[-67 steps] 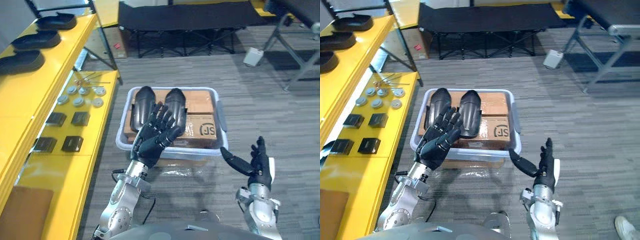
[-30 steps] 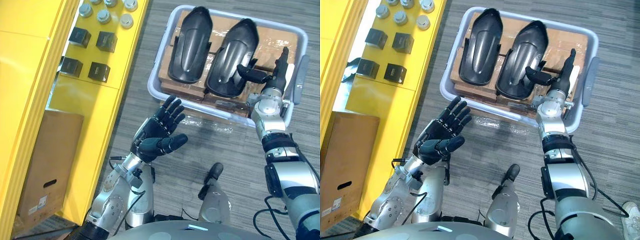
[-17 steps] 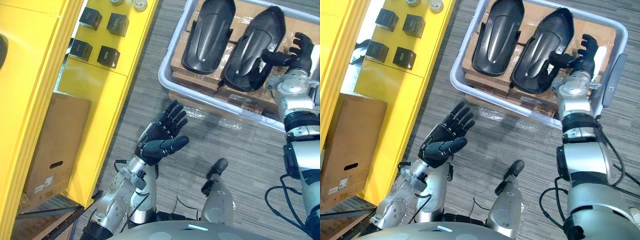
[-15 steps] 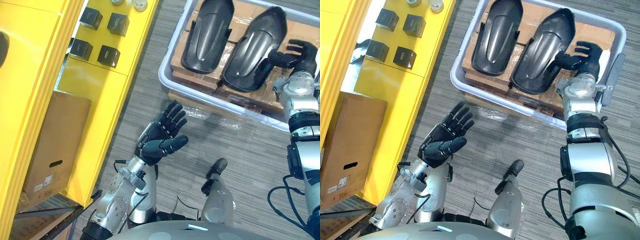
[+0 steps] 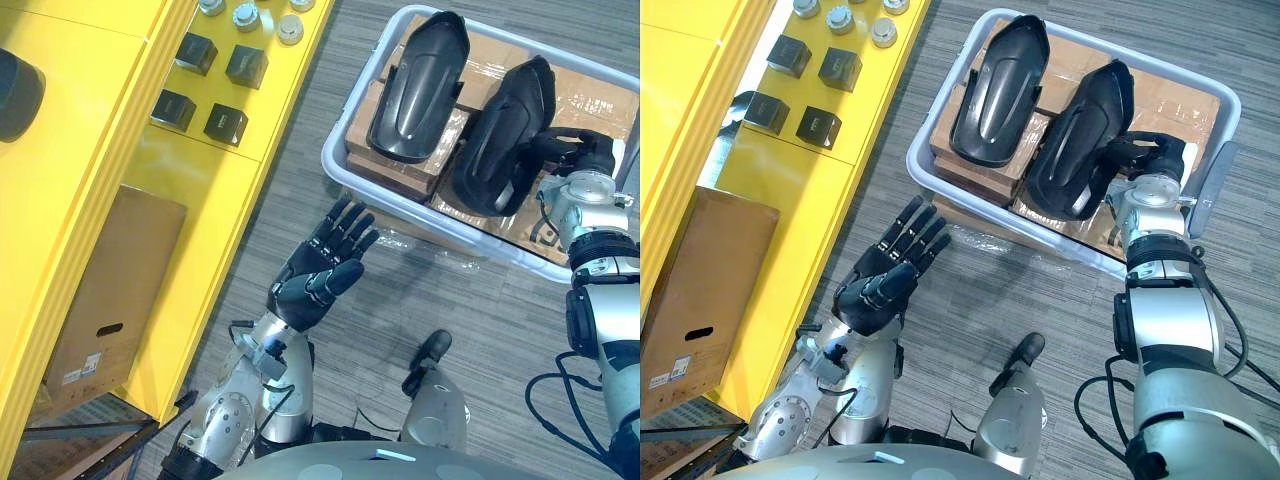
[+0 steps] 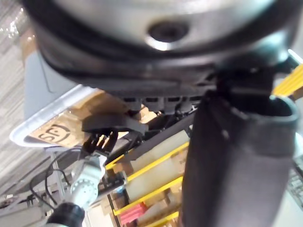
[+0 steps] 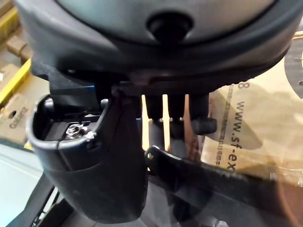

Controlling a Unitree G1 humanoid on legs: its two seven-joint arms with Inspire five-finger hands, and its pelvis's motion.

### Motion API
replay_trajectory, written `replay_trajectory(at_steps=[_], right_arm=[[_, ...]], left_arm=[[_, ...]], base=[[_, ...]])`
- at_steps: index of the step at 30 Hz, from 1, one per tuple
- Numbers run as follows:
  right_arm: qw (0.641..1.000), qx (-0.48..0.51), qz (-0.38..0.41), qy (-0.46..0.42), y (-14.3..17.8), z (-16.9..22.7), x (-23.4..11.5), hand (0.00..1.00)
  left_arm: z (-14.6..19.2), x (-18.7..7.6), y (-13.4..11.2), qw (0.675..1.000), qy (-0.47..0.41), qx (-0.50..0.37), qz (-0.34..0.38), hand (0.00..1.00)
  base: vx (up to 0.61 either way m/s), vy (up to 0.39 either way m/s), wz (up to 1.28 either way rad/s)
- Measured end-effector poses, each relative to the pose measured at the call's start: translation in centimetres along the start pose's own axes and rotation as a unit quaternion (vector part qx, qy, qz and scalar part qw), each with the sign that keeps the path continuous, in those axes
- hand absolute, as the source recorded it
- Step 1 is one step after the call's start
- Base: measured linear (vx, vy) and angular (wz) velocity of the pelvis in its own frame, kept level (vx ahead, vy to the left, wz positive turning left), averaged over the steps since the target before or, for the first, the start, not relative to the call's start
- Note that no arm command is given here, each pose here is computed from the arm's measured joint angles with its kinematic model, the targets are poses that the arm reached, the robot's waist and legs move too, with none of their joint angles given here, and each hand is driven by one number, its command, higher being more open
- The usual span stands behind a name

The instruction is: Walk over and take three plastic housings, then place them on the shelf

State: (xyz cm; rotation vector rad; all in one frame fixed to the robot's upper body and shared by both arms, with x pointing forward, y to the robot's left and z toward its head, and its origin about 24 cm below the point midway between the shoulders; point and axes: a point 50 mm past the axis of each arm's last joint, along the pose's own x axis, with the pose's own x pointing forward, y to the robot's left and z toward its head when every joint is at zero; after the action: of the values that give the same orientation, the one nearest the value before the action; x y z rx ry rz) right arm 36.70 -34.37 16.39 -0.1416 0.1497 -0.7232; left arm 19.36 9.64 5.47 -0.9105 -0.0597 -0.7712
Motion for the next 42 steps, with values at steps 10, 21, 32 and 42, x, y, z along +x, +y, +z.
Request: replay_trajectory(at_steps=[10,21,32,42], right_arm=[[1.000,-0.011,-0.019,0.022,2.0,-6.0,-2.3,0.00],[0.992,-0.065,-0.007,-0.105,5.0,-5.4,-6.1,0.00],[0.989,-0.141,0.032,-0.038,3.8,-10.9,-7.2,1.00],[0.989,-0.143,0.026,0.003,2.6,-13.4,-7.7,1.00]], left_arm=[[-0.9,-1.3,0.3,0.999,0.040,0.008,0.024,1.00],[-1.4,-0.5,2.0,0.979,0.140,0.103,0.109,1.00],[-2.1,0.9,4.2,0.947,0.186,0.178,0.192,1.00],[3.5,2.0,3.4,0.928,0.015,0.305,0.212,1.00]], base=[[-0.04,-0.028,0.01],[0.01,-0.044,-0.10],[-0.03,-0.013,-0.10],[-0.03,-0.011,-0.11]])
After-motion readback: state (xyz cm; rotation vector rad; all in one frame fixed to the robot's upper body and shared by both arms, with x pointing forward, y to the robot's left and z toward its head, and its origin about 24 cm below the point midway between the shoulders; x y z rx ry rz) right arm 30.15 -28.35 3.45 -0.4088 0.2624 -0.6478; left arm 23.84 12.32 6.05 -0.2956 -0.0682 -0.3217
